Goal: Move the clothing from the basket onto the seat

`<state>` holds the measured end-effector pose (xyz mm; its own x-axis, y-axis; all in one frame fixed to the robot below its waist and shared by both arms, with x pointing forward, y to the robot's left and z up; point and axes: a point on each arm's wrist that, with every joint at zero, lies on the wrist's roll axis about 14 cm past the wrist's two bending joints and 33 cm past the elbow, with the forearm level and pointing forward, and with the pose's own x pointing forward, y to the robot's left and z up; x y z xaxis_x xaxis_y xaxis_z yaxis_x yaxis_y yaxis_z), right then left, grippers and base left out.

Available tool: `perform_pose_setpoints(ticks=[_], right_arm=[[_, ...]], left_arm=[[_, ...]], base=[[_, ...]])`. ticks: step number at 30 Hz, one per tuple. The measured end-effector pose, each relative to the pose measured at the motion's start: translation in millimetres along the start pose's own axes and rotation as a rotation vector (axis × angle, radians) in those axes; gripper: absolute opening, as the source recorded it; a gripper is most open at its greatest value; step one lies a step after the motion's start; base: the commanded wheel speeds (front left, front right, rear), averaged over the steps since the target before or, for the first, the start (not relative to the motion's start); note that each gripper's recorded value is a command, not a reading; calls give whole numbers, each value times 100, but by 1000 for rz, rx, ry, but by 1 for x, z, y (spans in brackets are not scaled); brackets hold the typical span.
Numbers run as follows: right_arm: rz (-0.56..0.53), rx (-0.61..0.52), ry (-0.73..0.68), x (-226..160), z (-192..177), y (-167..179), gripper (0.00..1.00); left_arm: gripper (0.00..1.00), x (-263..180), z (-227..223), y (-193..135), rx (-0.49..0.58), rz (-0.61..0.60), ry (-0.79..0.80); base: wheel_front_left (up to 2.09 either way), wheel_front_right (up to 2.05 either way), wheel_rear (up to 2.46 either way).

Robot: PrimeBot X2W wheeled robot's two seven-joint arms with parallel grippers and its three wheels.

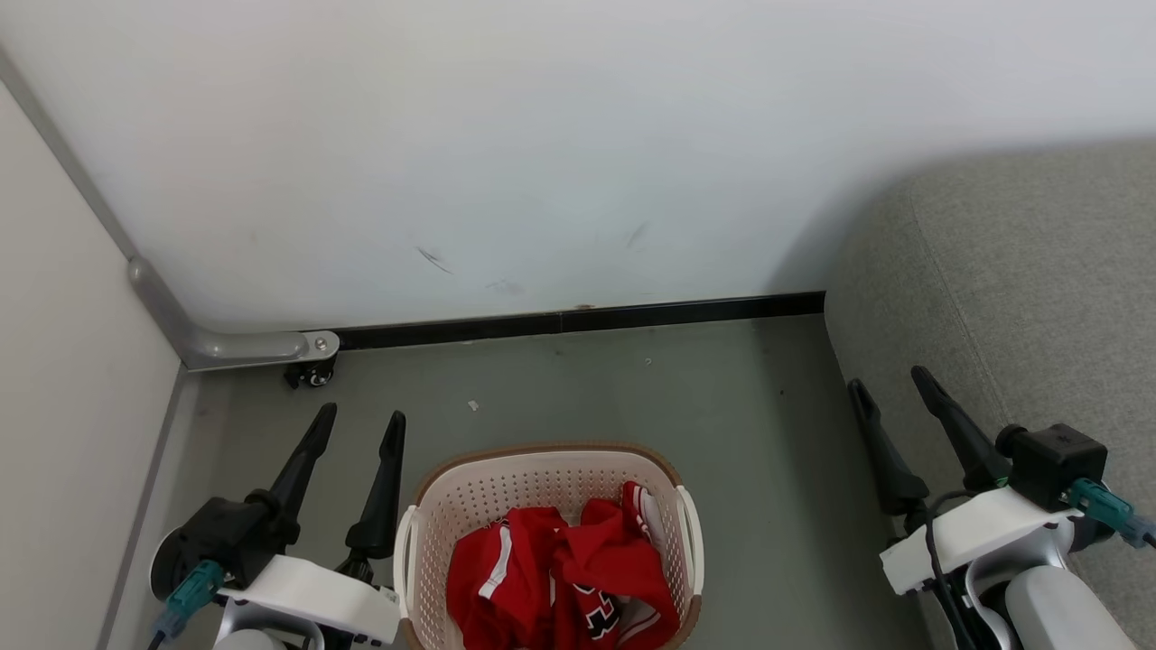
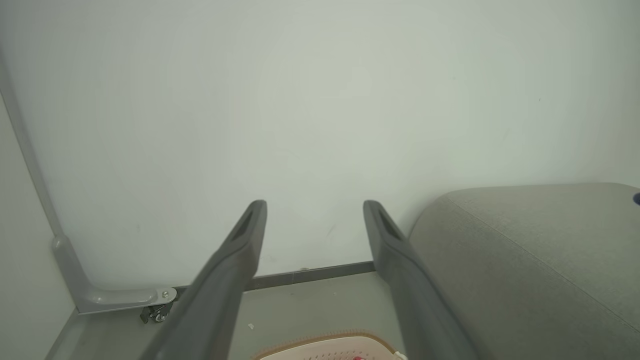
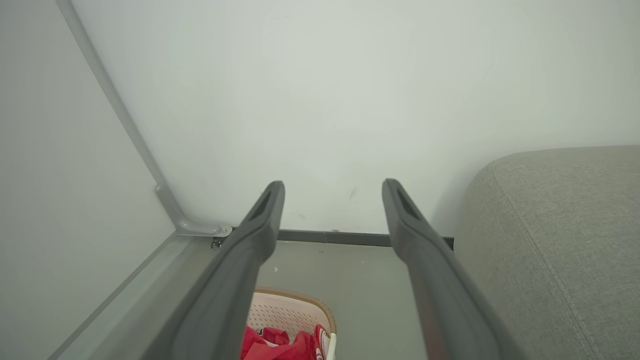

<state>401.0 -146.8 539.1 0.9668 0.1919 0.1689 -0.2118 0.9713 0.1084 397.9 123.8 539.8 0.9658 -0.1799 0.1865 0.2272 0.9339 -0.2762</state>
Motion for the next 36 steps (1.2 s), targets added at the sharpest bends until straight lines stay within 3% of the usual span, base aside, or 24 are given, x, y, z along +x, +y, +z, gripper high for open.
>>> perform_pose_setpoints(ticks=[22, 36], right_arm=[[-1, -7, -18, 3, 5, -1, 100], [12, -24, -12, 10, 0, 1, 100]], left_arm=[[100, -3, -27, -13, -13, -36, 82], [100, -10, -68, -17, -13, -54, 206]], base=[[0, 0, 0], [0, 0, 0]])
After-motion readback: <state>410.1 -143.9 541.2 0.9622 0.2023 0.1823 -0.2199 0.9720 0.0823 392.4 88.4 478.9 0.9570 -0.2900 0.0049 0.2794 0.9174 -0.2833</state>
